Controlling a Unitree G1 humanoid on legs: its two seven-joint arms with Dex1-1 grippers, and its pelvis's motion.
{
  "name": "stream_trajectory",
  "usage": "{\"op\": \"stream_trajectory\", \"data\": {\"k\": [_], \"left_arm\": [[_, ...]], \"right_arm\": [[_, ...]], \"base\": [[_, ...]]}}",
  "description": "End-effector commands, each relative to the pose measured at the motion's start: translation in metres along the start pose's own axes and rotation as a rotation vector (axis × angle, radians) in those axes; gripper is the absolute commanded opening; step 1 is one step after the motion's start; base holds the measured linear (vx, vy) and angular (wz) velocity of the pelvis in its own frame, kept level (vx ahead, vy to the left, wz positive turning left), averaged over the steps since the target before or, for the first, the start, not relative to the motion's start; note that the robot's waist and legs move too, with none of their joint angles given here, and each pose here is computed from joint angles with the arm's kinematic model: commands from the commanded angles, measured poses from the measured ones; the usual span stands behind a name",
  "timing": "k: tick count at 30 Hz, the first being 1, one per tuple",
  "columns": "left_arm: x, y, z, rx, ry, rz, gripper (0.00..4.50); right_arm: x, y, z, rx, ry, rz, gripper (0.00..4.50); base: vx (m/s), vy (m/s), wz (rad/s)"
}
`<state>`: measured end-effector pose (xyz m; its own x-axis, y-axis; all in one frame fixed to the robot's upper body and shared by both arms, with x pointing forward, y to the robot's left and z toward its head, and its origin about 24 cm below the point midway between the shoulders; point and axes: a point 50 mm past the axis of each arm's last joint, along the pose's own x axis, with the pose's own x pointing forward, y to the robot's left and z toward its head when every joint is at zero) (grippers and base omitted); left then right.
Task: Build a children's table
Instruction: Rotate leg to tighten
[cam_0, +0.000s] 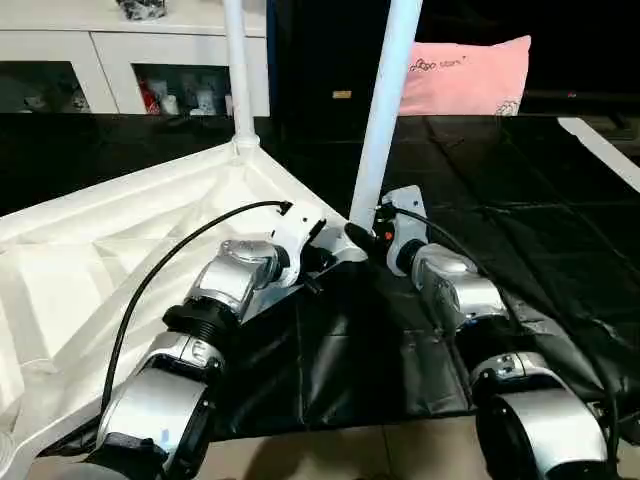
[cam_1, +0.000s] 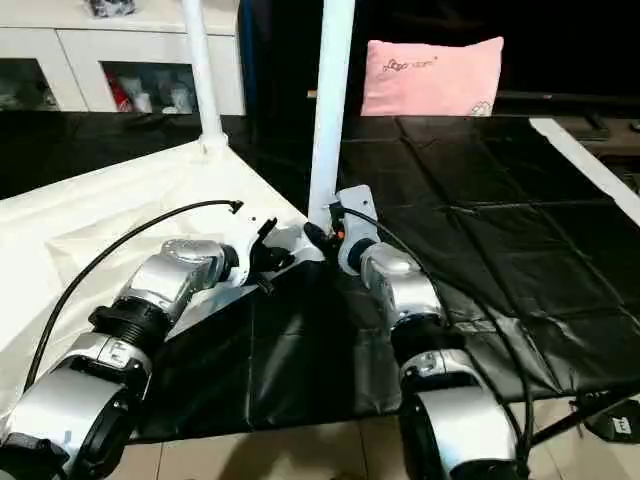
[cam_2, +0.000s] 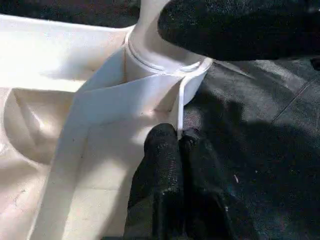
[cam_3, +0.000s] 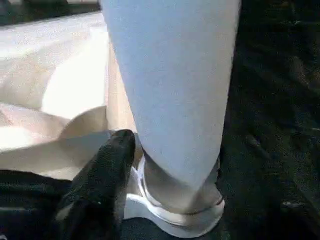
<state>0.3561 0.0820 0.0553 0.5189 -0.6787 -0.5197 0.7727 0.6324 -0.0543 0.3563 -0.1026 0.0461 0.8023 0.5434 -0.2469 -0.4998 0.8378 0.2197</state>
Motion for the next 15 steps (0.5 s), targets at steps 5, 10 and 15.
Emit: {"op": "stream_trajectory", "data": {"k": [5, 10, 15], "left_arm": [[0.001, -0.008, -0.001, 0.104, -0.002, -0.098, 0.00], [-0.006, -0.005, -0.008, 0.168, 0.026, -0.162, 0.00], [-0.010, -0.006, -0.013, 0.225, 0.056, -0.215, 0.00]], "right_arm": [[-0.022, 0.002, -0.021, -0.018, 0.045, 0.229, 3.53], [-0.053, -0.024, -0.012, -0.087, 0.018, 0.266, 3.93], [-0.079, -0.032, -0.001, -0.175, 0.001, 0.377, 4.37]], "base": [[0.000, 0.000, 0.00], [0.000, 0.000, 0.00], [0.000, 0.000, 0.00]]}}
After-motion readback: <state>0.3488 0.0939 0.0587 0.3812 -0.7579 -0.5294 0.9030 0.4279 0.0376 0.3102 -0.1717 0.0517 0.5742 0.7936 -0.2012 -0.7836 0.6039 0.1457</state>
